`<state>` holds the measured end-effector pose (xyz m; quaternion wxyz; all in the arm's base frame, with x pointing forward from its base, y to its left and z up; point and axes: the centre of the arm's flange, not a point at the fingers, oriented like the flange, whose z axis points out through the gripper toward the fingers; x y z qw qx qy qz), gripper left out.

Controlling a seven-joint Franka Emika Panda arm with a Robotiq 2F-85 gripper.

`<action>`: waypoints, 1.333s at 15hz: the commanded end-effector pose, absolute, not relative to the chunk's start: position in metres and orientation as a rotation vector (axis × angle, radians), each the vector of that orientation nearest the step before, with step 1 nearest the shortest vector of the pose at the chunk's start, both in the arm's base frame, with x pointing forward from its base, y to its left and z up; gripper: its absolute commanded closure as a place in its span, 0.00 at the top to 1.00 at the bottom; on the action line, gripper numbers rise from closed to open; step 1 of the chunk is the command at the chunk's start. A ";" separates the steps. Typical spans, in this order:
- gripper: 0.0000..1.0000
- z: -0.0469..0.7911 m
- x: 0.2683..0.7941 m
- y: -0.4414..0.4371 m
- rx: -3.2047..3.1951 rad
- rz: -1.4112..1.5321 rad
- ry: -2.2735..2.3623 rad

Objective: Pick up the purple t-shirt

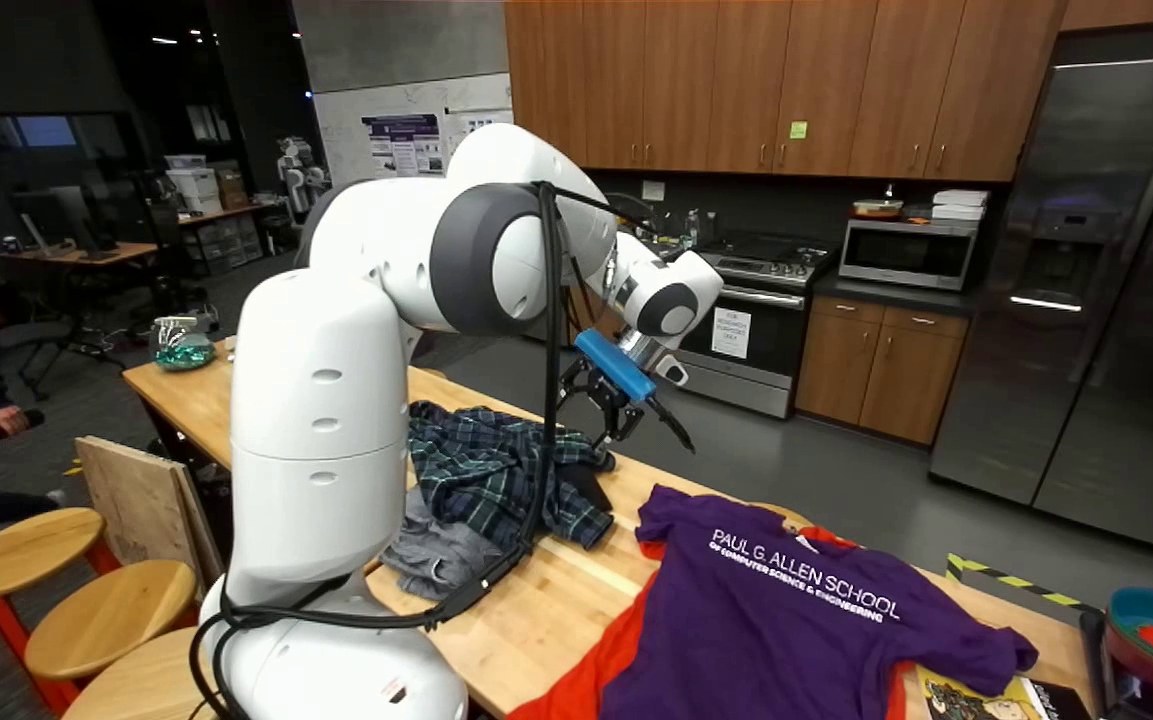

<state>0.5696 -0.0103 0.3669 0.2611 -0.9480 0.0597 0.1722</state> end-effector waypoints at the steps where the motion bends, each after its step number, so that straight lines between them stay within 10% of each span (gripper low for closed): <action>1: 1.00 0.397 0.548 -0.021 -2.449 0.381 0.278; 20: 1.00 0.432 0.542 -0.057 -2.403 0.486 1.166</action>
